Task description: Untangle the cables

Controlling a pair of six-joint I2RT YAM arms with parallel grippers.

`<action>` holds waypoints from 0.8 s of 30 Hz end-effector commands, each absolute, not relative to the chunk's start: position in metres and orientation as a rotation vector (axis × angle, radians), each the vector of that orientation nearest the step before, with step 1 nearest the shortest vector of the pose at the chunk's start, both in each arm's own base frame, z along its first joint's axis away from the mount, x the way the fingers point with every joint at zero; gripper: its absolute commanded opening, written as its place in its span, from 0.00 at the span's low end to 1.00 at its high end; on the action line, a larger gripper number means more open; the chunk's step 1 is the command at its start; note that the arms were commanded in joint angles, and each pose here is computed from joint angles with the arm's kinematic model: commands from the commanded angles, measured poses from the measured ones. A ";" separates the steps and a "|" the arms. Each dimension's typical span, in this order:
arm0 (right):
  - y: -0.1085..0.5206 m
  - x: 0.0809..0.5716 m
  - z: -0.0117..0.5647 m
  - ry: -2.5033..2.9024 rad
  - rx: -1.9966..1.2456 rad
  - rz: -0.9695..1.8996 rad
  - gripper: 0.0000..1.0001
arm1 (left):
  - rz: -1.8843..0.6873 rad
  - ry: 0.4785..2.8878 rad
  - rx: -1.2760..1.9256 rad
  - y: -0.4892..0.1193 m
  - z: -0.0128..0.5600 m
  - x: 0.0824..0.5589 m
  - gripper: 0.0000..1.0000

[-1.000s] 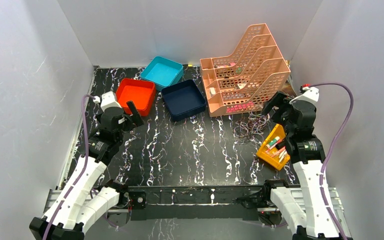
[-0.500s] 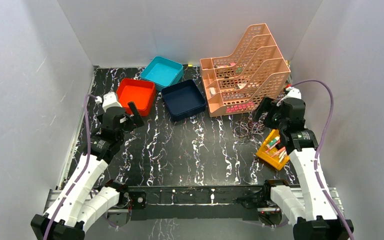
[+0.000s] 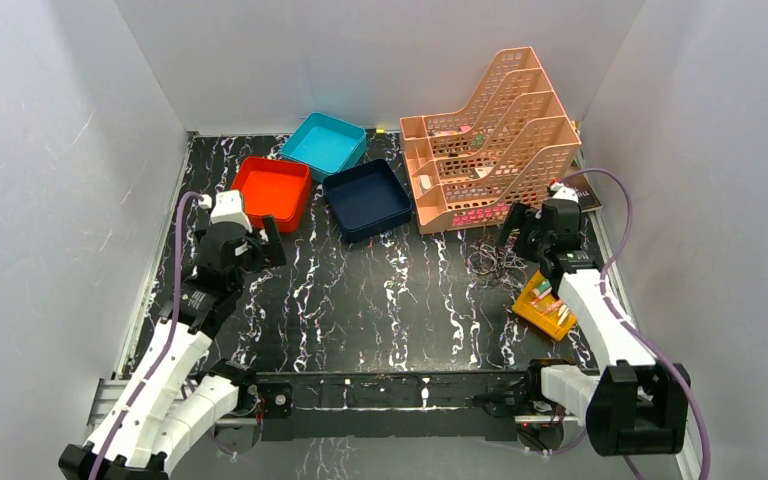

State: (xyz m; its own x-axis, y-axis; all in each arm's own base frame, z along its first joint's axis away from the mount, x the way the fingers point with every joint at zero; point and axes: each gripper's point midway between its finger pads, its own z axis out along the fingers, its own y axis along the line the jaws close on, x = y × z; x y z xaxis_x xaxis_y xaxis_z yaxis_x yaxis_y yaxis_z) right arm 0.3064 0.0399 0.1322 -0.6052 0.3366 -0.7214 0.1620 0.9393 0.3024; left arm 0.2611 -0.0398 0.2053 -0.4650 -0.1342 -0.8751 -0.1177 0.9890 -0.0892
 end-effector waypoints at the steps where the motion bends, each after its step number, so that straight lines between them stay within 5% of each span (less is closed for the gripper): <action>1: 0.024 0.333 0.136 2.155 0.368 0.162 0.98 | 0.023 2.054 -0.172 -0.031 0.206 0.255 0.98; 17: 0.033 0.354 0.081 2.228 0.370 0.151 0.93 | 0.062 2.045 -0.183 -0.024 0.208 0.253 0.98; 24: 0.047 0.338 0.053 2.307 0.361 0.168 0.76 | 0.065 2.052 -0.183 -0.024 0.206 0.254 0.98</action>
State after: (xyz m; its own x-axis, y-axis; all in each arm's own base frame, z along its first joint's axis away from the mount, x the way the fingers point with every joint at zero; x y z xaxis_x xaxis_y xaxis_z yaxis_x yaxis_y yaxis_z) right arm 0.3356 0.0411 0.0547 -0.6744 0.3045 -0.6726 0.2096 0.9525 0.2211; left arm 0.2565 -0.0297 0.2050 -0.4592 -0.1133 -0.8811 -0.1456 0.9880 -0.0512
